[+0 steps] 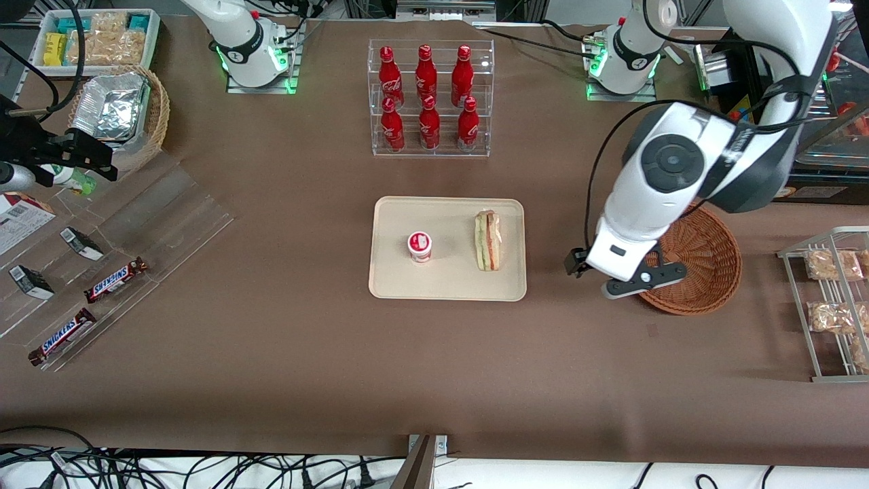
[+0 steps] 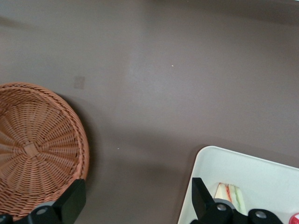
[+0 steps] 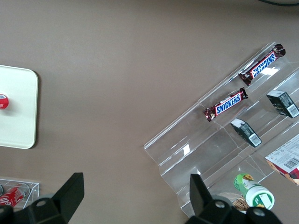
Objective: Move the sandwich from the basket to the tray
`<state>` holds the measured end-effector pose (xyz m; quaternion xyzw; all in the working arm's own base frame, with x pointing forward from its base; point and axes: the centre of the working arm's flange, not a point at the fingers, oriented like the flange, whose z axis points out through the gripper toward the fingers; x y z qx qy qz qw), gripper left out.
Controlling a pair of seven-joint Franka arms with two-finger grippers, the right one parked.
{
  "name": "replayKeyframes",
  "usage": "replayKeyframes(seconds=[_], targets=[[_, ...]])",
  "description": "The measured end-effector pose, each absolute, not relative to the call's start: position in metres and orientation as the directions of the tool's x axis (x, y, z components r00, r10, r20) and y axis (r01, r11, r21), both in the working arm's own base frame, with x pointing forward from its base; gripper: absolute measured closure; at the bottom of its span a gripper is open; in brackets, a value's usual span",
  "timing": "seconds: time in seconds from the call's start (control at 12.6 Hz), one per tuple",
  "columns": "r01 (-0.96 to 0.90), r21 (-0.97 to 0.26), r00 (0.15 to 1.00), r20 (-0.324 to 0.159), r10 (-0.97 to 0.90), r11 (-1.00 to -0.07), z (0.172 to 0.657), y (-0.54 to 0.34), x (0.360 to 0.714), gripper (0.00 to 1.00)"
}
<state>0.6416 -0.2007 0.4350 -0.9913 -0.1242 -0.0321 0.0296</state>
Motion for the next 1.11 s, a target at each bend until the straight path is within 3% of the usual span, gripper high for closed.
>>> replayKeyframes(seconds=[0.71,1.11], targets=[[0.028,-0.018,0.997,-0.065,0.029,-0.999,0.558,-0.057,0.597,0.00],[-0.051,0.007,0.996,-0.077,-0.051,-0.999,0.591,-0.062,0.572,0.00]])
